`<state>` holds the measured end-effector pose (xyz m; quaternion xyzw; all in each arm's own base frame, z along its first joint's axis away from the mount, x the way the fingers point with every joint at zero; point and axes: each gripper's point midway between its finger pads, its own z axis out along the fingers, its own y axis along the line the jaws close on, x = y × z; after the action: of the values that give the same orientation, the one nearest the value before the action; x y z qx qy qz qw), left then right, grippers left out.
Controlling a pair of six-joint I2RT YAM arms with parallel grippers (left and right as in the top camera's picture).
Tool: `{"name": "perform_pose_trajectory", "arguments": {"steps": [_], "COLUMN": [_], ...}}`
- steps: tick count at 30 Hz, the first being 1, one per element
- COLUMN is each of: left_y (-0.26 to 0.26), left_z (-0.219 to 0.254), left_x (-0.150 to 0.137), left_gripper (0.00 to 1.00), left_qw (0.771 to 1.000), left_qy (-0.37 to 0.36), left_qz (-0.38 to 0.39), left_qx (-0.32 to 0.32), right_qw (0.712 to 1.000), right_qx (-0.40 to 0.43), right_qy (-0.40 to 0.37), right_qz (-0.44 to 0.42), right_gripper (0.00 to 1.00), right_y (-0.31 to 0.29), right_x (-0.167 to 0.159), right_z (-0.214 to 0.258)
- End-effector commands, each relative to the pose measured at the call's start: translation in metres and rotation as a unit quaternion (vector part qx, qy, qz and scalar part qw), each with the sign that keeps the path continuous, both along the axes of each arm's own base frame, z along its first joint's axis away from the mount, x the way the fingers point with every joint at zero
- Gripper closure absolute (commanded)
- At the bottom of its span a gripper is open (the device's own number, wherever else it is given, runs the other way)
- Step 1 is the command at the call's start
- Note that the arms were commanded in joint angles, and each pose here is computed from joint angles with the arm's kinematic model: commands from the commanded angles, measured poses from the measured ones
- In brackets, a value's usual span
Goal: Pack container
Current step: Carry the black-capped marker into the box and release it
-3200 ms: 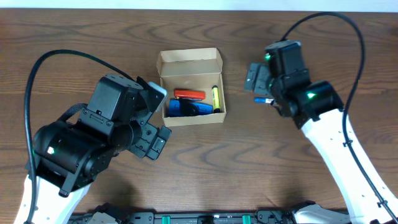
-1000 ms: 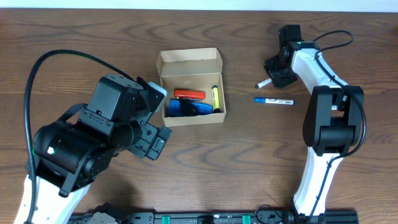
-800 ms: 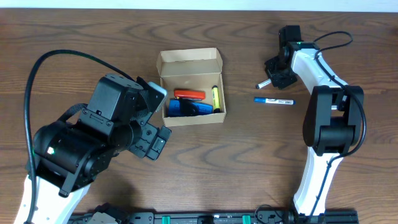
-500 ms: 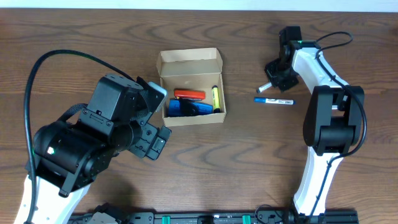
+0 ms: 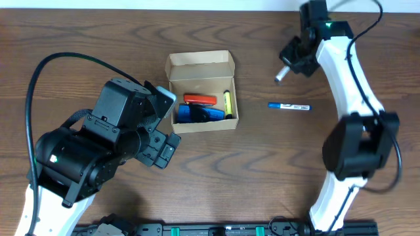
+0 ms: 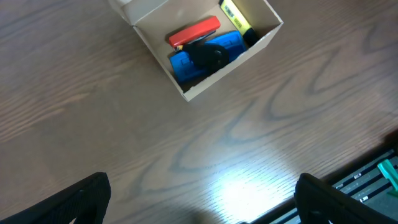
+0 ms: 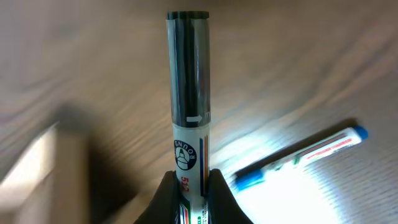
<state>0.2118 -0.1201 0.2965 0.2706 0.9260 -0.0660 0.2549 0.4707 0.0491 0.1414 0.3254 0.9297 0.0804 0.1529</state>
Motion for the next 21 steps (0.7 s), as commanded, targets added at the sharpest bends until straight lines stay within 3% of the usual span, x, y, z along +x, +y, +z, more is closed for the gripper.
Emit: {"name": "perform_pose_trajectory", "arguments": {"steps": [1, 4, 9, 11, 13, 14, 16, 18, 21], "left_y": [0.001, 0.001, 0.001, 0.001, 0.001, 0.001, 0.001, 0.001, 0.001], "left_z": [-0.002, -0.002, -0.002, -0.002, -0.002, -0.002, -0.002, -0.002, -0.002], "left_x": [0.0, 0.0, 0.0, 0.0, 0.0, 0.0, 0.0, 0.0, 0.0], "left_gripper": [0.05, 0.05, 0.05, 0.05, 0.05, 0.05, 0.05, 0.05, 0.05], "left_qw": [1.0, 1.0, 1.0, 1.0, 1.0, 1.0, 1.0, 1.0, 1.0], "left_qy": [0.006, 0.006, 0.006, 0.006, 0.006, 0.006, 0.006, 0.006, 0.006], "left_qz": [0.007, 0.007, 0.007, 0.007, 0.007, 0.007, 0.007, 0.007, 0.007], "left_qx": [-0.003, -0.003, -0.003, -0.003, -0.003, -0.003, -0.003, -0.003, -0.003], "right_qw": [0.986, 0.951, 0.855, 0.793, 0.707, 0.643, 0.574, 0.521, 0.463], "right_qx": [-0.021, -0.054, -0.116, -0.142, -0.146, -0.15, -0.167, -0.178, -0.182], "right_qy": [-0.09, -0.141, -0.183, -0.189, -0.199, -0.204, -0.205, -0.2, -0.181], "right_qz": [0.141, 0.269, 0.472, 0.562, 0.663, 0.723, 0.775, 0.811, 0.848], "right_gripper": [0.99, 0.98, 0.99, 0.99, 0.99, 0.99, 0.99, 0.99, 0.99], "right_y": [0.05, 0.096, 0.164, 0.189, 0.218, 0.233, 0.245, 0.256, 0.262], "right_x": [-0.006, -0.017, -0.041, -0.054, -0.074, -0.087, -0.098, -0.106, -0.117], "right_z": [0.066, 0.095, 0.105, 0.099, 0.093, 0.087, 0.078, 0.067, 0.048]}}
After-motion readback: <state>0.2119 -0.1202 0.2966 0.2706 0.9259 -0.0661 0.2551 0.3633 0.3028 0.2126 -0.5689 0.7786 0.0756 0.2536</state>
